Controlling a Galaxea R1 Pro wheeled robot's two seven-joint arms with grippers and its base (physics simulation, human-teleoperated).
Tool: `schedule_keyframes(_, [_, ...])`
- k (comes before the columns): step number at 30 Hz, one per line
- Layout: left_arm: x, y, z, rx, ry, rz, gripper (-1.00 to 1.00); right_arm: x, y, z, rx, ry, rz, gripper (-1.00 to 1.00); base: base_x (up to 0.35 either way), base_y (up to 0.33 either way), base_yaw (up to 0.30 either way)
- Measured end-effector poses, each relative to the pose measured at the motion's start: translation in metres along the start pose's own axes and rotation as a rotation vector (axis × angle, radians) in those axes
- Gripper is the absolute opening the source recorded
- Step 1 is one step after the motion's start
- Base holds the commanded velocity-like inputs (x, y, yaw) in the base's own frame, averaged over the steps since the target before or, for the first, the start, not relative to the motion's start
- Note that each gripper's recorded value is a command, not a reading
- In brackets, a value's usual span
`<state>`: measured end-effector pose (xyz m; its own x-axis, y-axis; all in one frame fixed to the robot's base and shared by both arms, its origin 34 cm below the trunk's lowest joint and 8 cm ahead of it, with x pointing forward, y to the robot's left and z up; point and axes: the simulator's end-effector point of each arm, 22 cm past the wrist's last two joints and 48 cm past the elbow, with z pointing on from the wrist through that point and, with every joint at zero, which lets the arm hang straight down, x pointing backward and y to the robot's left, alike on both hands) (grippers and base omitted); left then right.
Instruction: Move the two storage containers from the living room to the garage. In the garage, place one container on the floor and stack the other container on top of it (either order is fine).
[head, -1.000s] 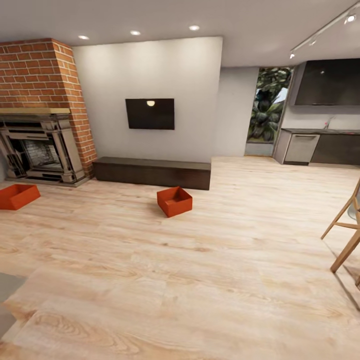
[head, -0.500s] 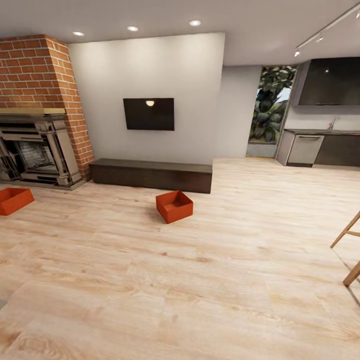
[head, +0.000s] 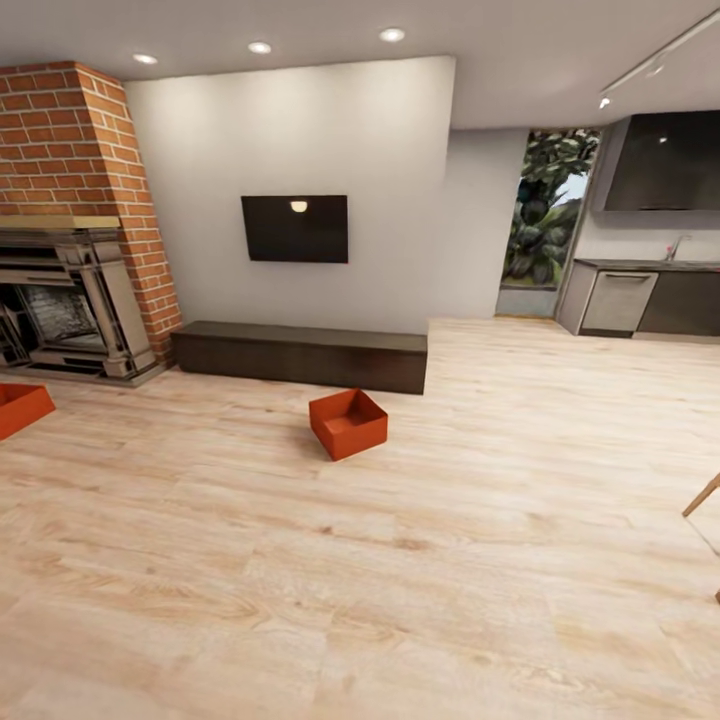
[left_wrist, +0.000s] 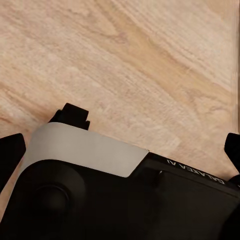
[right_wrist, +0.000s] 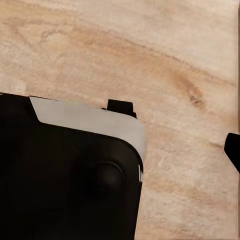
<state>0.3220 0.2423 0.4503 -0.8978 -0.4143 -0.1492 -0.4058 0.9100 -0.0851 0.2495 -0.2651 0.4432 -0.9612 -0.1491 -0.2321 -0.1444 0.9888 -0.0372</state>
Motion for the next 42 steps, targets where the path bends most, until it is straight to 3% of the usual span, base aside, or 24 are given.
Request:
schedule_keyframes(2, [0.000,0.000,0.000,0.000,0.000,0.000,1.00,0.000,-0.003,0.000,0.004,-0.001,-0.002,1.00,0.171,0.000,0.000])
schedule_keyframes(6, [0.019,0.025,0.000,-0.029,0.028,-0.030,1.00,-0.034,-0.004,0.003,0.004,-0.068,-0.008,1.00,0.000,0.000,0.000])
schedule_keyframes(11, [0.035,0.033,-0.001,-0.037,0.056,-0.049,1.00,-0.058,-0.004,0.004,0.004,-0.116,-0.011,1.00,0.000,0.000,0.000])
schedule_keyframes(19, [0.024,0.056,-0.001,-0.057,0.029,-0.090,1.00,-0.107,-0.010,0.005,0.013,-0.190,-0.015,1.00,0.000,0.000,0.000])
schedule_keyframes(26, [0.024,0.044,-0.001,-0.043,0.025,-0.120,1.00,-0.111,-0.012,0.005,0.016,-0.194,-0.019,1.00,0.000,0.000,0.000])
schedule_keyframes(36, [0.015,0.062,-0.002,-0.067,0.010,-0.185,1.00,-0.110,-0.011,0.004,0.013,-0.193,-0.019,1.00,0.148,0.000,0.000])
schedule_keyframes(42, [0.016,0.061,-0.002,-0.065,0.011,-0.182,1.00,-0.110,-0.012,0.004,0.014,-0.193,-0.019,1.00,0.338,0.000,0.000])
